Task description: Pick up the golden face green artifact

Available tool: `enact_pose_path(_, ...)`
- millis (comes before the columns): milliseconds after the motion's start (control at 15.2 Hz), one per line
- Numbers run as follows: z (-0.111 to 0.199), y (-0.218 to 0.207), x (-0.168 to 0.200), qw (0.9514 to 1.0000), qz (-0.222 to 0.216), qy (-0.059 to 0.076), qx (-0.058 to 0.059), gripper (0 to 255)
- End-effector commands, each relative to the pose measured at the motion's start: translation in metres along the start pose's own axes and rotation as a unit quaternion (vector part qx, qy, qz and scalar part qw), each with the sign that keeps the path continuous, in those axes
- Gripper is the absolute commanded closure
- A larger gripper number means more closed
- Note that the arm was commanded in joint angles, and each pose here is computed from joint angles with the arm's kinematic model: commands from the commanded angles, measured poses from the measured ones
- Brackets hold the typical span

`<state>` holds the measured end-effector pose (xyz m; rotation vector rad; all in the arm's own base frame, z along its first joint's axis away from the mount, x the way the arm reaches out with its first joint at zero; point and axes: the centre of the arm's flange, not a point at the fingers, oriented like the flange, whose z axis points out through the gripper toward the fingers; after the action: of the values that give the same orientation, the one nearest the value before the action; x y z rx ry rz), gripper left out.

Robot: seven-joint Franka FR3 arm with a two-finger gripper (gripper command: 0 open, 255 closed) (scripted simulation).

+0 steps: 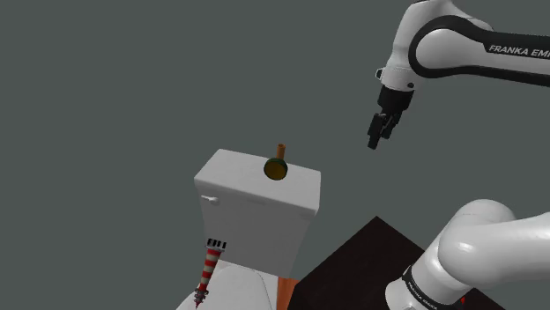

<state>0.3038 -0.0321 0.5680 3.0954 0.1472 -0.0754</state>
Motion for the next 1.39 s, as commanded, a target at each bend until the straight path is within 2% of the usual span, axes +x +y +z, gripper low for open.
enact_pose_path(0, 0.000, 0.000, 0.000, 1.0000, 0.000, 0.000, 0.000, 0)
enact_pose_path(1320, 0.131, -0.049, 0.235, 0.9984, -0.034, -0.030, -0.034, 0)
